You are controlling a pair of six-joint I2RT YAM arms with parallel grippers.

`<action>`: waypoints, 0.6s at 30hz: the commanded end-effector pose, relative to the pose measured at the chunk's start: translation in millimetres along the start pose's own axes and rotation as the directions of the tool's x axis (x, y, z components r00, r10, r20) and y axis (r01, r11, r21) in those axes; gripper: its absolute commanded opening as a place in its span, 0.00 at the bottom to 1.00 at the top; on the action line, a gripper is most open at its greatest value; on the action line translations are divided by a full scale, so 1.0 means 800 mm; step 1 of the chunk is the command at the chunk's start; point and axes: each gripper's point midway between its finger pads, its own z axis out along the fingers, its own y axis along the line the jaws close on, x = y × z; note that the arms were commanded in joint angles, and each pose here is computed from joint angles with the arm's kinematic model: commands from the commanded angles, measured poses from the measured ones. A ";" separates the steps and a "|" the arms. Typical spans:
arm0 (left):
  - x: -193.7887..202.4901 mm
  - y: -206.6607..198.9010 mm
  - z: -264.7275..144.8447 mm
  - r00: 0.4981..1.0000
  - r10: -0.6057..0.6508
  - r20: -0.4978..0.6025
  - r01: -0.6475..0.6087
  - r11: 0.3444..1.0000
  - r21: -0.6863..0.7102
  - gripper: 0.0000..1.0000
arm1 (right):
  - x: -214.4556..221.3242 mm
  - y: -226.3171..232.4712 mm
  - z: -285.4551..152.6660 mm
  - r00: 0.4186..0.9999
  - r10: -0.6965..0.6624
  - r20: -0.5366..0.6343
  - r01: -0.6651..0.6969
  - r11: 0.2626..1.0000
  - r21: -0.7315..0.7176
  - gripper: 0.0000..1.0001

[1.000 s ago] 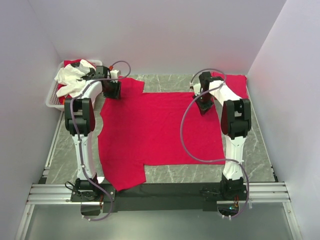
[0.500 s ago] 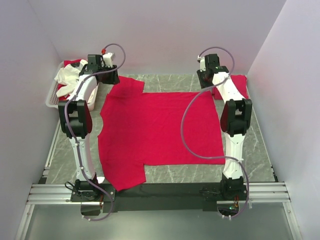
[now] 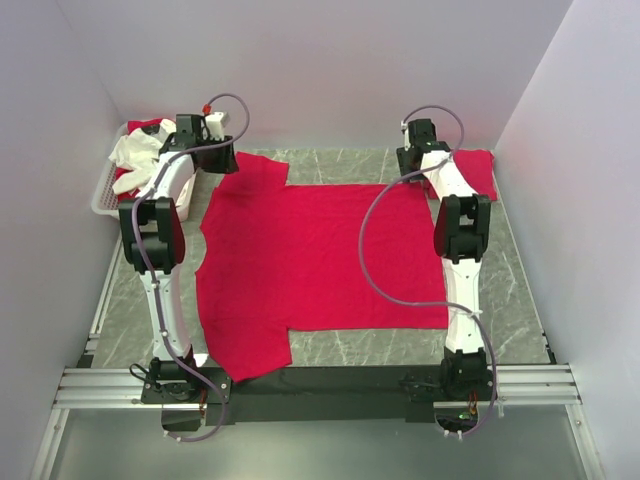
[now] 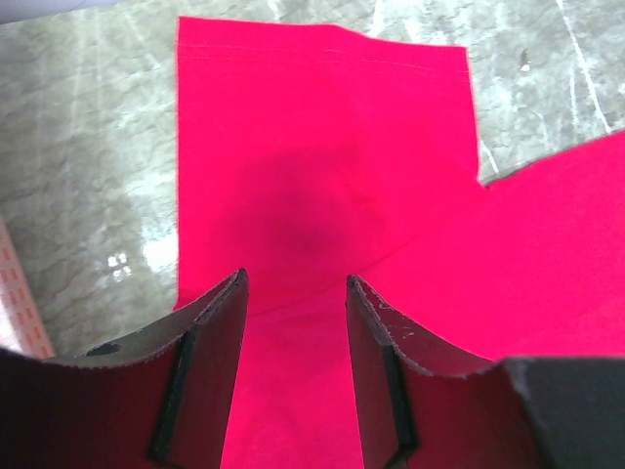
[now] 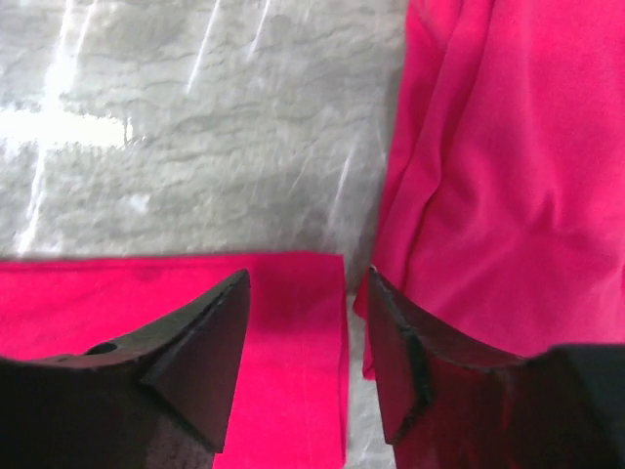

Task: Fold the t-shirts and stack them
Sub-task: Flatten the tshirt out

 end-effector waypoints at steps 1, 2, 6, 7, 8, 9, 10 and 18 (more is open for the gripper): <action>-0.018 0.007 -0.004 0.999 0.013 0.038 -0.013 1.000 -0.002 0.51 | -0.031 -0.021 -0.012 0.998 -0.009 0.057 0.006 0.999 0.051 0.60; -0.017 0.007 -0.003 0.999 0.010 0.035 -0.010 1.000 -0.002 0.51 | -0.031 -0.020 -0.012 0.998 -0.019 0.055 0.017 0.999 0.045 0.61; -0.014 0.010 0.000 1.000 0.008 0.030 -0.008 1.000 0.001 0.50 | -0.010 -0.015 -0.004 0.997 -0.079 -0.003 0.079 0.997 0.020 0.62; -0.014 0.011 0.000 0.999 0.008 0.033 -0.008 1.000 0.001 0.50 | -0.001 -0.015 -0.002 0.996 -0.087 -0.025 0.087 0.996 0.012 0.61; -0.013 0.011 0.000 1.000 0.003 0.031 -0.003 1.000 0.003 0.50 | 0.001 -0.016 -0.001 0.995 -0.094 -0.029 0.094 0.996 0.001 0.61; -0.014 0.010 0.000 0.999 0.003 0.033 -0.003 1.000 0.006 0.50 | 0.003 -0.015 0.000 0.995 -0.097 -0.035 0.097 0.995 -0.009 0.61; -0.015 0.011 0.000 0.999 0.001 0.035 -0.002 1.000 0.008 0.50 | 0.007 -0.016 0.003 0.994 -0.101 -0.046 0.101 0.995 -0.011 0.61; -0.009 0.017 0.006 1.000 -0.007 0.022 0.006 1.000 0.006 0.50 | 0.020 -0.003 0.012 0.982 -0.159 -0.098 0.155 0.987 -0.046 0.53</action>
